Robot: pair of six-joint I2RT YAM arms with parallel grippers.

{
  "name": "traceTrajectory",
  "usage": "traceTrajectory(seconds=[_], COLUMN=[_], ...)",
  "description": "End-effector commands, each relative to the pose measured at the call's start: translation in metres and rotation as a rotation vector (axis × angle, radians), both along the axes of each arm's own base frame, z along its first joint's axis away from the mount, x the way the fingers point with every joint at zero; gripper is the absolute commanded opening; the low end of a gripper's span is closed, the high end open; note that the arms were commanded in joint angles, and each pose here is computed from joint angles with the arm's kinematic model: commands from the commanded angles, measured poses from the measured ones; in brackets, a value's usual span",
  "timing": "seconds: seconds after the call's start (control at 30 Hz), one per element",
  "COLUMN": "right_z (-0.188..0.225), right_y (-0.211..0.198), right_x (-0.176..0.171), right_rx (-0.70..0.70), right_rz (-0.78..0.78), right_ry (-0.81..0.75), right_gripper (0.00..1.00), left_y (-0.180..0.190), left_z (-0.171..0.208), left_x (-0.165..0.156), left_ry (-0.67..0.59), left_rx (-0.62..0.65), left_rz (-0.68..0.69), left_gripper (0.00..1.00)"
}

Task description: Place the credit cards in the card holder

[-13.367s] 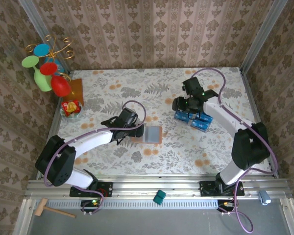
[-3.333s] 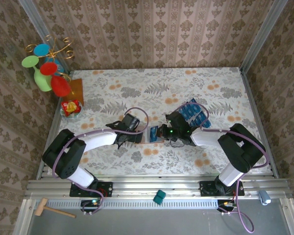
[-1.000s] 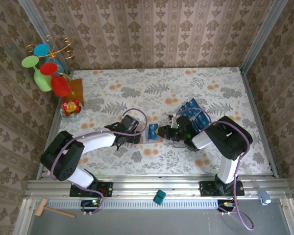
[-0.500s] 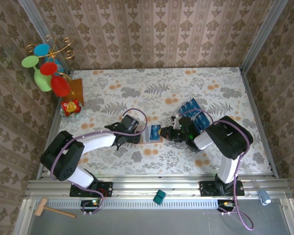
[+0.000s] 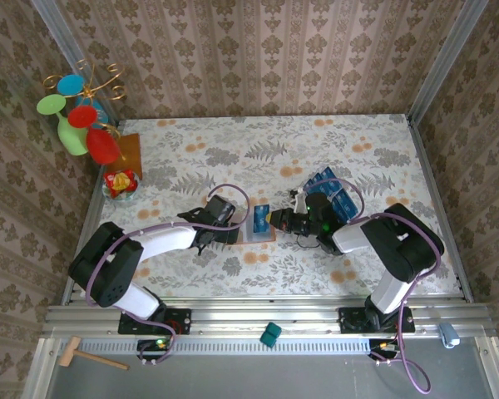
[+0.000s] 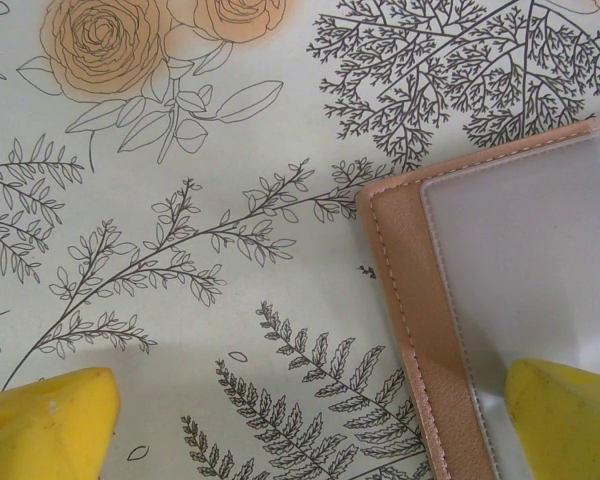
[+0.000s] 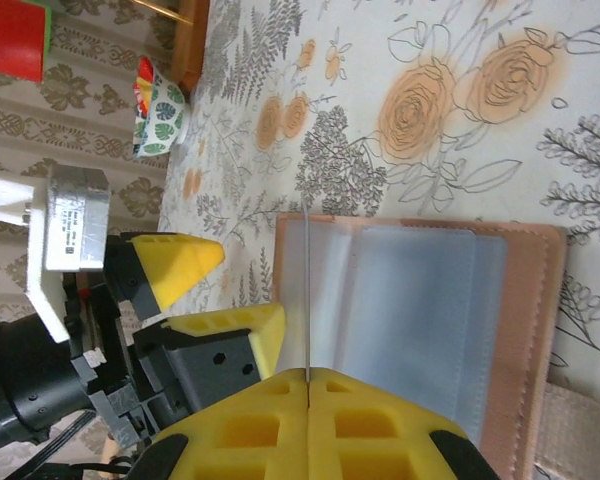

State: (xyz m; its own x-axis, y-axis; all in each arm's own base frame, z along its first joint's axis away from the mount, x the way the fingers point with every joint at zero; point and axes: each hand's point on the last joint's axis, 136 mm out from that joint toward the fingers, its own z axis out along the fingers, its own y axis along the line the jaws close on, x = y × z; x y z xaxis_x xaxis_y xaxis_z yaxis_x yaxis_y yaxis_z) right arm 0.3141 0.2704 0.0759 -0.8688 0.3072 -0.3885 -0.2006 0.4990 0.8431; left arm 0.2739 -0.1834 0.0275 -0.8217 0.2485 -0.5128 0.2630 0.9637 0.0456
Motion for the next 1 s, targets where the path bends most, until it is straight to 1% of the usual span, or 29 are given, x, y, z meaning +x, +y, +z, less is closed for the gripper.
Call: traceTrajectory(seconds=[0.0,0.17,0.5,0.97], right_z=[0.006,0.0,-0.013,-0.016], right_y=[0.012,0.021,0.026,0.033], right_x=[0.001,0.002,0.004,0.003], right_rx=[0.015,0.032,0.052,0.07], right_rz=[0.051,0.069,0.069,0.083], right_ry=[-0.016,-0.008,0.017,0.024], right_gripper=[0.0,0.0,0.0,0.0], left_y=[0.012,0.012,0.011,0.012], left_z=[-0.005,-0.006,-0.005,-0.007], left_x=[-0.01,-0.01,-0.009,-0.011], left_ry=[0.029,0.03,0.028,0.033], left_rx=[0.05,0.051,0.051,0.055], left_rz=[0.011,0.011,0.011,0.01], left_gripper=[1.0,1.0,1.0,1.0])
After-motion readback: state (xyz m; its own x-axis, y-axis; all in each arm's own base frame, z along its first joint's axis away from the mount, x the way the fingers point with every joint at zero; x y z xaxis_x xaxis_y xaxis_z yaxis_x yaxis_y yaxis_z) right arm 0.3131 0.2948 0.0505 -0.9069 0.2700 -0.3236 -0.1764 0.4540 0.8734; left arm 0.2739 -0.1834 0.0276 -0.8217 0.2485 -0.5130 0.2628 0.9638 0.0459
